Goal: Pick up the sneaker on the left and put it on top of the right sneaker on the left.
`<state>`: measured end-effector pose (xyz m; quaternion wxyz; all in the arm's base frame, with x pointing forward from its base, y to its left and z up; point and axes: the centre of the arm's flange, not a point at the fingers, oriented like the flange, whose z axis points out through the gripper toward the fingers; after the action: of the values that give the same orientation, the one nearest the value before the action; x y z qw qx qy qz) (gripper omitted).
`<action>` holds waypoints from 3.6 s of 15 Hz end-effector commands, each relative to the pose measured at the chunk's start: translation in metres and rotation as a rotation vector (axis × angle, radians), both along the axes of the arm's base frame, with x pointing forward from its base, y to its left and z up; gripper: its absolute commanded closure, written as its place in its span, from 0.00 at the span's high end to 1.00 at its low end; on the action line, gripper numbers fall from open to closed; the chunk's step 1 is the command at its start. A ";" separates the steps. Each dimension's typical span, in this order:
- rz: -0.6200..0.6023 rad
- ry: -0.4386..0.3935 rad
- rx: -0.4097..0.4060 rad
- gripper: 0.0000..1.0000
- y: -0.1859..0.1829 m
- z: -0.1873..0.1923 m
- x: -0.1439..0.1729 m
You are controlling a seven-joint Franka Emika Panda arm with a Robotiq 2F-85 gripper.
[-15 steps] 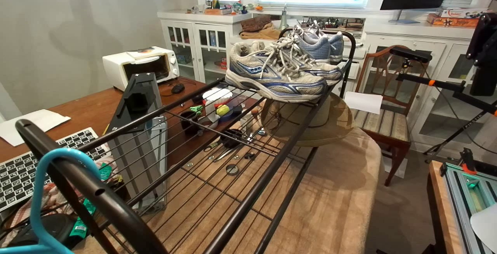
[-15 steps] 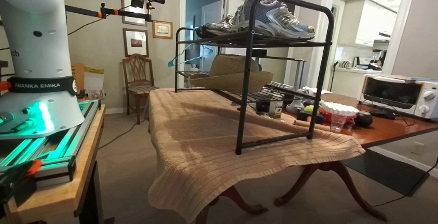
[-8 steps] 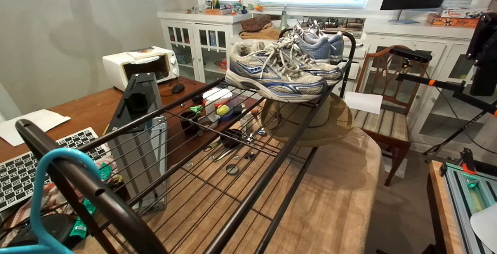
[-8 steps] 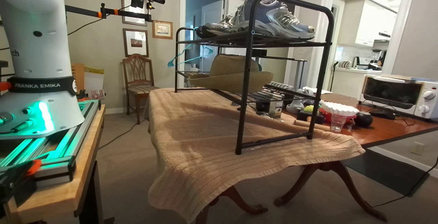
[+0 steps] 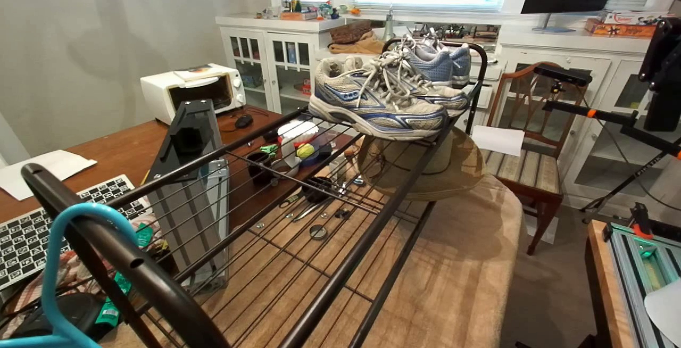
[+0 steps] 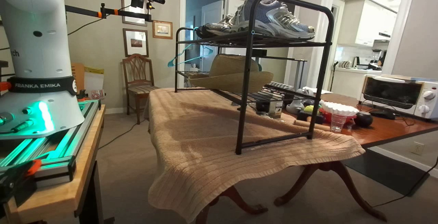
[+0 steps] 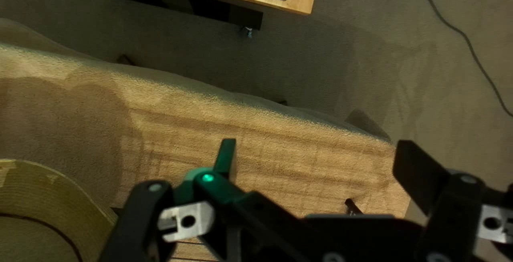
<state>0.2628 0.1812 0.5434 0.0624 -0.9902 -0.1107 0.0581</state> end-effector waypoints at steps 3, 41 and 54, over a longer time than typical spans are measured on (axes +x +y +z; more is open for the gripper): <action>0.000 0.000 0.000 1.00 0.000 0.000 0.000; -0.166 -0.499 -0.071 1.00 -0.031 0.049 0.187; -0.154 -0.566 -0.034 1.00 -0.016 0.032 0.270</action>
<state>0.5079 0.1567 0.5808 0.0224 -0.9754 -0.0487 -0.2140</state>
